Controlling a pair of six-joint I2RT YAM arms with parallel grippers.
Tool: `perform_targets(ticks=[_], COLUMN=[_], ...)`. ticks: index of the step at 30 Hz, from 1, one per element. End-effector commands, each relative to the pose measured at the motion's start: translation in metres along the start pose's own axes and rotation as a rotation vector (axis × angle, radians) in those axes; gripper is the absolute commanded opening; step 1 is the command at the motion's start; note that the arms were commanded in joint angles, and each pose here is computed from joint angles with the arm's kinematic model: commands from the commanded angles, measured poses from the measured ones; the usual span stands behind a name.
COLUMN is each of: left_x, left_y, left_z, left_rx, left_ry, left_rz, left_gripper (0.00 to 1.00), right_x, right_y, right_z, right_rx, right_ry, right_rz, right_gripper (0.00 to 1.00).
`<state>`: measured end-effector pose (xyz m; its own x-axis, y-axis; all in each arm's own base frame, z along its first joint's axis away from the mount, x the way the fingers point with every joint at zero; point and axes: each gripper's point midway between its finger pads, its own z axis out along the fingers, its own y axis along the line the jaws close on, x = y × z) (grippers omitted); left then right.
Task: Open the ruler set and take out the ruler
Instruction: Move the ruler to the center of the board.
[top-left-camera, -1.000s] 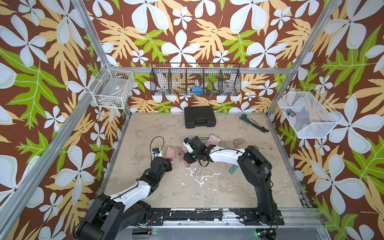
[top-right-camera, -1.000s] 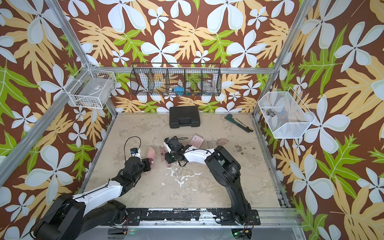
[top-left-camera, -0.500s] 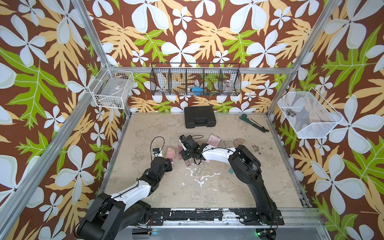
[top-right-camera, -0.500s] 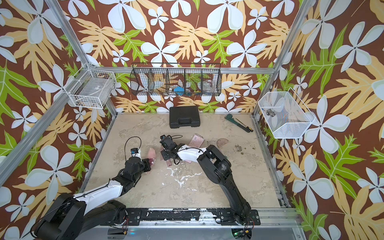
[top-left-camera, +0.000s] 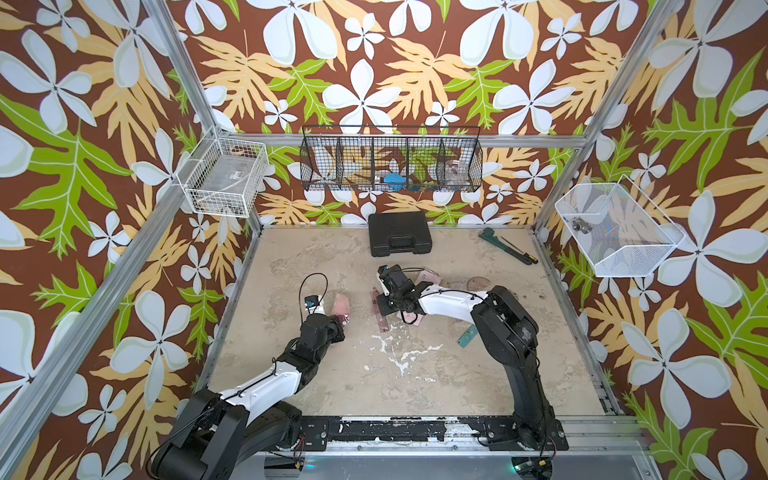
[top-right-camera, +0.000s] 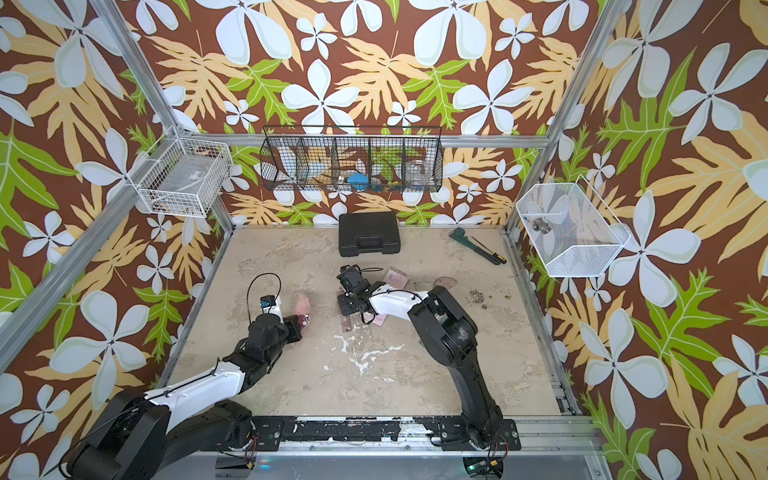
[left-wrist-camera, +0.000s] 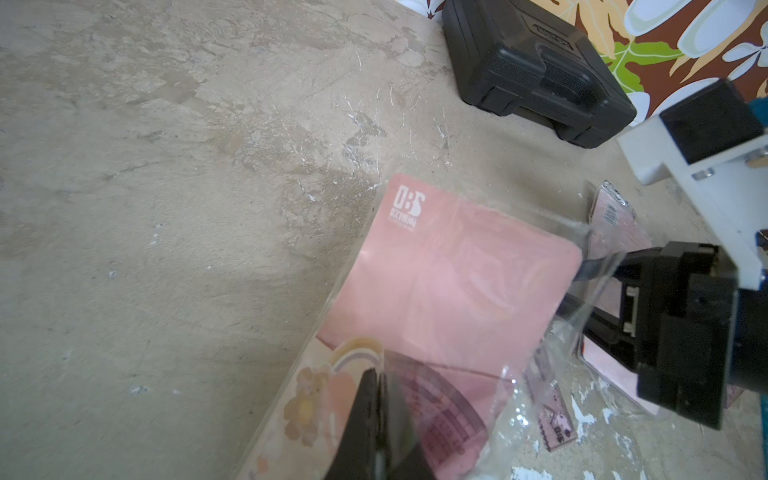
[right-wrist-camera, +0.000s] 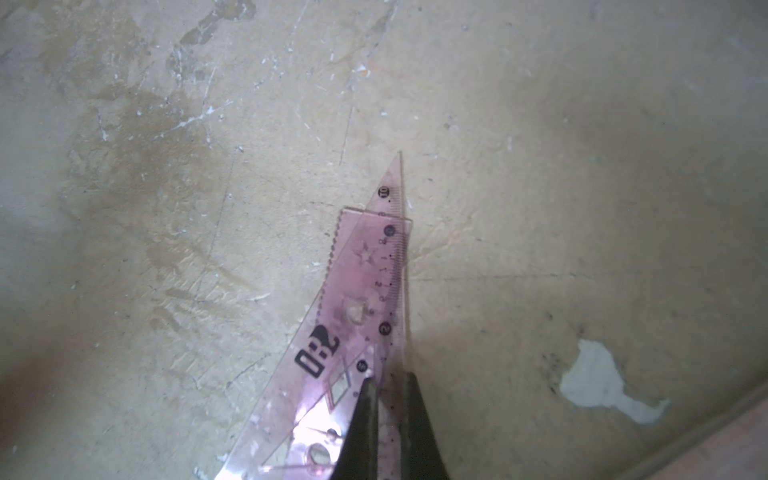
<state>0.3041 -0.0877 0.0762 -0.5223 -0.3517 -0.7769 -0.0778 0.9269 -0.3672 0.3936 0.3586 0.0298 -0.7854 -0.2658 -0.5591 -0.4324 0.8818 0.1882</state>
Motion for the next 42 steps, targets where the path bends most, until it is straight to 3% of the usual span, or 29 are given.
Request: perform_targets(ticks=[1, 7, 20, 21, 24, 25, 32, 35, 37, 40, 42], left_x=[-0.002, -0.003, -0.002, -0.002, -0.002, -0.001, 0.004, 0.006, 0.008, 0.012, 0.014], left_y=[-0.002, -0.003, -0.009, -0.01, -0.012, -0.012, -0.013, -0.013, -0.013, -0.015, -0.017], left_z=[0.0, -0.001, -0.001, -0.001, -0.002, -0.002, -0.001, -0.001, 0.0, 0.002, 0.004], left_rx=[0.011, 0.017, 0.046, 0.05, 0.064, 0.066, 0.074, 0.074, 0.074, 0.083, 0.092], left_ry=[-0.008, -0.013, 0.0, 0.004, 0.004, 0.006, 0.031, 0.039, 0.051, 0.072, 0.083], left_rz=[-0.002, -0.003, 0.02, 0.017, 0.008, 0.008, 0.017, 0.026, 0.034, 0.044, 0.048], left_gripper=[0.0, 0.0, 0.0, 0.0, 0.0, 0.0, 0.0, 0.0, 0.0, 0.0, 0.0], right_x=[-0.003, -0.012, -0.032, -0.032, -0.032, -0.033, -0.053, -0.053, -0.046, -0.026, -0.009], right_y=[-0.004, 0.002, -0.059, -0.061, -0.059, -0.058, -0.041, -0.014, 0.01, 0.05, 0.075], right_z=[-0.005, -0.017, 0.009, 0.009, 0.006, 0.004, -0.04, -0.067, -0.085, -0.11, -0.121], right_rx=[-0.011, -0.043, 0.224, 0.233, 0.227, 0.222, 0.142, -0.027, -0.178, -0.38, -0.505], right_ry=[0.005, -0.028, -0.019, -0.021, -0.02, -0.021, -0.099, -0.152, -0.183, -0.203, -0.183], right_rz=[0.029, 0.03, -0.041, -0.043, -0.037, -0.035, -0.027, -0.024, -0.023, -0.046, -0.046], right_gripper=[0.0, 0.0, 0.0, 0.04, 0.36, 0.41, 0.54, 0.5, 0.4, 0.15, 0.06])
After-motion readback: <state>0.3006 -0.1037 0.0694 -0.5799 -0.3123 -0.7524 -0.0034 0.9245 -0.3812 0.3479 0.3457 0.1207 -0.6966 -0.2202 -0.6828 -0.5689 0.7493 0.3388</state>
